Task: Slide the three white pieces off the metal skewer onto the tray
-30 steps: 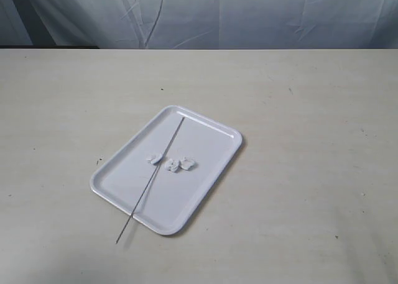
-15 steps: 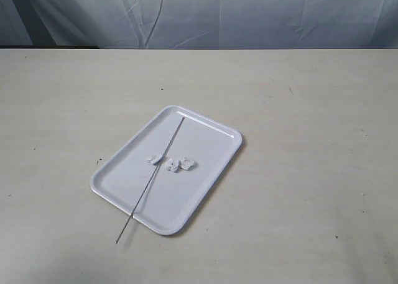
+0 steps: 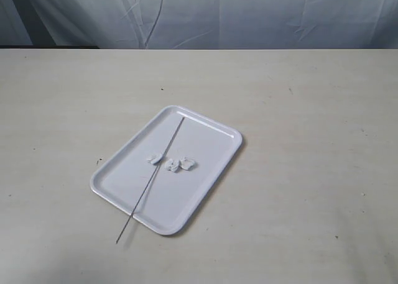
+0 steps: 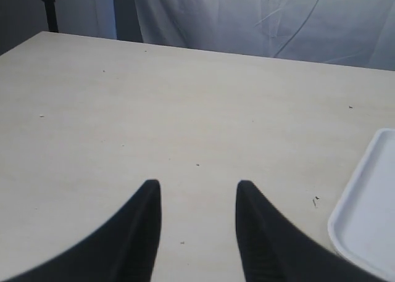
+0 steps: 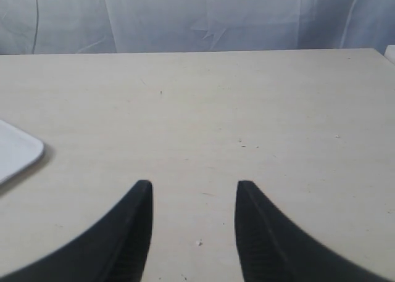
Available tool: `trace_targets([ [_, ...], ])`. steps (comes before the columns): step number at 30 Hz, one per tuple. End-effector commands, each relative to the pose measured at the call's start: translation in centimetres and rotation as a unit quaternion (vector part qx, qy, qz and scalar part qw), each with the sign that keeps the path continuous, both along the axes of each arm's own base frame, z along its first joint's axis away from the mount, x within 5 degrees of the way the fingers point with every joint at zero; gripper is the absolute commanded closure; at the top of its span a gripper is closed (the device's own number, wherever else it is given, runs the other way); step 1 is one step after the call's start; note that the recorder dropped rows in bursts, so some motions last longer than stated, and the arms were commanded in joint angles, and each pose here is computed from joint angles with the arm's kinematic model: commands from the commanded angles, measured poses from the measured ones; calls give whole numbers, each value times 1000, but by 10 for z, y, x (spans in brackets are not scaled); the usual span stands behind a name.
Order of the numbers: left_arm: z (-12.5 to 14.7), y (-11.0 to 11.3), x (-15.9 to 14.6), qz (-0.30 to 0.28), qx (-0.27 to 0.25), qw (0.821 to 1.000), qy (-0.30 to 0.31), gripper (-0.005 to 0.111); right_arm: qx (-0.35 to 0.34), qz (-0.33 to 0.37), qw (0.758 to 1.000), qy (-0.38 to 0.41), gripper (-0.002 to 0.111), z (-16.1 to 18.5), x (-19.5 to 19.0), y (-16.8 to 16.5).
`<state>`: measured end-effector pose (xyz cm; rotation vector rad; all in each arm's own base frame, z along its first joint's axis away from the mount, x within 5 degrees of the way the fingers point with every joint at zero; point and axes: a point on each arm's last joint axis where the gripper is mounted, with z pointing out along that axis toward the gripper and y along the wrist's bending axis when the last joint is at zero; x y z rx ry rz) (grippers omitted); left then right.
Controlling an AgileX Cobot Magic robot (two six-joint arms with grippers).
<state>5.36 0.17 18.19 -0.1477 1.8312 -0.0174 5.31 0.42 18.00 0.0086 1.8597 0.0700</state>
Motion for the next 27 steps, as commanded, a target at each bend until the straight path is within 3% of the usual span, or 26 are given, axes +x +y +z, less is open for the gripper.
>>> trace_targets([
  [1,0,-2,0,-14,-1,1000,-3,68,-7,-4,1000,-6,67,0,0,-1],
  [6,0,-4,0,-42,5,999,-5,68,-6,-4,1000,-6,67,0,0,-1],
  [27,1,-4,0,-43,9,999,-6,68,-6,-4,1000,-10,67,1,0,-1],
])
